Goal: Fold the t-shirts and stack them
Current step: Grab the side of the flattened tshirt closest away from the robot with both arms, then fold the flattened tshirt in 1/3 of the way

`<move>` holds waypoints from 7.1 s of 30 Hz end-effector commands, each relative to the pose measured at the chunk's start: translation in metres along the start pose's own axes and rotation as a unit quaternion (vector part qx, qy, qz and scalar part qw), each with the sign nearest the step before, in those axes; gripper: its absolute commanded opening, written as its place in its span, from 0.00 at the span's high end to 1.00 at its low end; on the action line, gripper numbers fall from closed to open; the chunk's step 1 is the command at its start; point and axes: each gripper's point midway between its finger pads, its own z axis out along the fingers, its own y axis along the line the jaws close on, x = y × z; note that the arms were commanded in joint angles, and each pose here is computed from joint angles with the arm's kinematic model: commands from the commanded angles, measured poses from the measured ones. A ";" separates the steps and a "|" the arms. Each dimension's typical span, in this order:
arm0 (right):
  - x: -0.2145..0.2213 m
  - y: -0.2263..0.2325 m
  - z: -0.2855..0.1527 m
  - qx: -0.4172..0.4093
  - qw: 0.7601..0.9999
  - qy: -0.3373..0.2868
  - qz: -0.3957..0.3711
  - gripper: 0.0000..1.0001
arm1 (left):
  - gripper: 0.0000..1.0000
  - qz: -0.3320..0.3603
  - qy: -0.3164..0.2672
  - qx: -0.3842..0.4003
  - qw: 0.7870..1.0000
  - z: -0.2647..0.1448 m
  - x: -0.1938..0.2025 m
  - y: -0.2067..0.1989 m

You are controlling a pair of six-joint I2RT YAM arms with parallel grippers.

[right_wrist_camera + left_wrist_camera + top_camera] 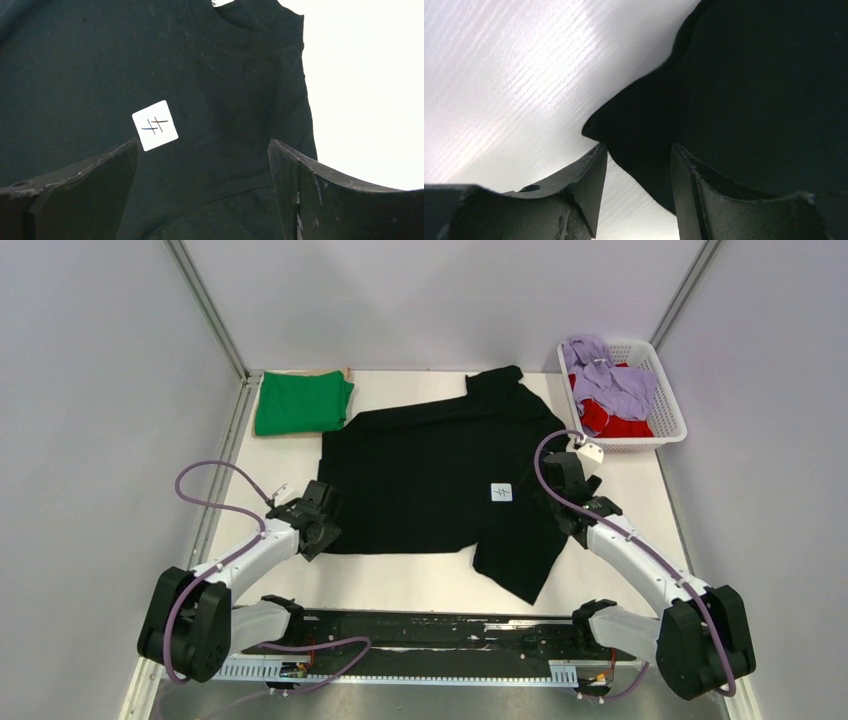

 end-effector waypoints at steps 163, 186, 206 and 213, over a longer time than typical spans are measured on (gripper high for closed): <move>-0.073 0.099 0.095 -0.127 0.976 0.140 -0.106 0.04 | 0.00 0.001 -0.108 0.069 0.992 -0.023 -0.178 -0.132; 0.049 0.083 0.060 -0.167 0.961 0.209 -0.075 0.00 | 0.00 0.112 0.054 0.219 0.968 0.047 -0.081 -0.193; 0.086 0.046 0.075 -0.097 0.959 0.250 -0.086 0.00 | 0.00 0.164 -0.033 0.177 0.970 0.015 -0.155 -0.213; 0.092 0.040 0.075 -0.089 0.959 0.256 -0.089 0.00 | 0.00 0.202 0.042 0.286 0.936 -0.018 -0.078 -0.212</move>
